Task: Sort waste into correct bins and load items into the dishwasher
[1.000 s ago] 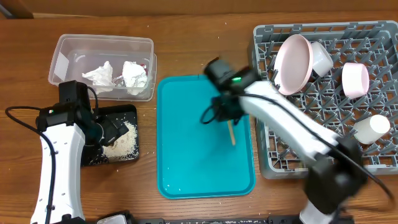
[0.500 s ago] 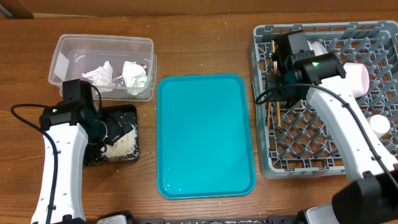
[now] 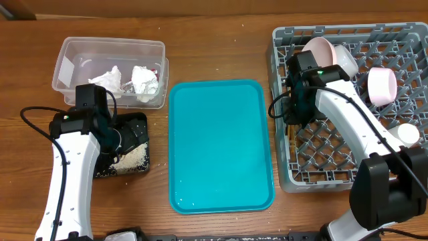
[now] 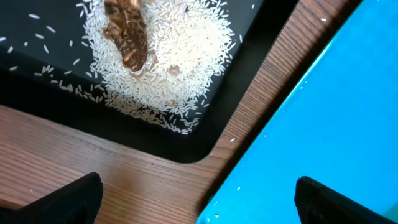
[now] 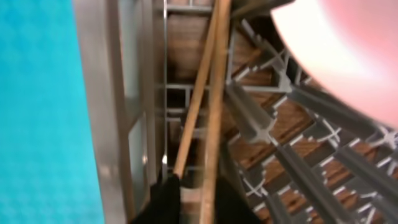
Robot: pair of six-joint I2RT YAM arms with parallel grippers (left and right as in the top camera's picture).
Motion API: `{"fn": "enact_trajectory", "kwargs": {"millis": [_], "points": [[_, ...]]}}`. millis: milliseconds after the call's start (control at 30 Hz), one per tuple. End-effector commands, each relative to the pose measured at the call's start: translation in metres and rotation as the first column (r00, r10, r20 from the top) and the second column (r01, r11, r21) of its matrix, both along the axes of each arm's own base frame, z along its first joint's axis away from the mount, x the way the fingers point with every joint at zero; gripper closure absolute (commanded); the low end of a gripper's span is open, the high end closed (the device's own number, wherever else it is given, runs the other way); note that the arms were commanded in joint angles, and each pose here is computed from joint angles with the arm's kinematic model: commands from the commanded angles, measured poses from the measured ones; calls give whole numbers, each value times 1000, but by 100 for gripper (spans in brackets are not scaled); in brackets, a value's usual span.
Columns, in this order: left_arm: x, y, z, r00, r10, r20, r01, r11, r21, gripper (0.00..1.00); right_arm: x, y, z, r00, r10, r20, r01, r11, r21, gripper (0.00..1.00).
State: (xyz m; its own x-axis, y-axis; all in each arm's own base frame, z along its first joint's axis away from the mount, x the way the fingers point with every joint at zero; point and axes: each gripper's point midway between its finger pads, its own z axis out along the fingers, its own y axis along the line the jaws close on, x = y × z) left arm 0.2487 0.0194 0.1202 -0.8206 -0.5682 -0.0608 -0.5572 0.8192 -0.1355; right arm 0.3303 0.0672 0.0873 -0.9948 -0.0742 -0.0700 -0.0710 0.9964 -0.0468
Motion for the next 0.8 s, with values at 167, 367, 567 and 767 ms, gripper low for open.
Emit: {"fn": "enact_trajectory", "kwargs": {"millis": [167,367,567,767], "points": [[12,-18,16,983,-161,90,166,985,-47,0,26,1,101,954,-88,285,52,990,132,42],[18,-50,25,906,-403,130,406,914,2,0,25,-9,124,942,-174,287,67,936,346,41],[-8,-75,20,843,-535,49,537,843,-29,0,2,-43,114,947,-279,160,204,906,370,29],[-35,-74,22,842,-539,-27,537,841,-70,0,-26,-59,106,942,-327,79,283,896,342,27]]}}
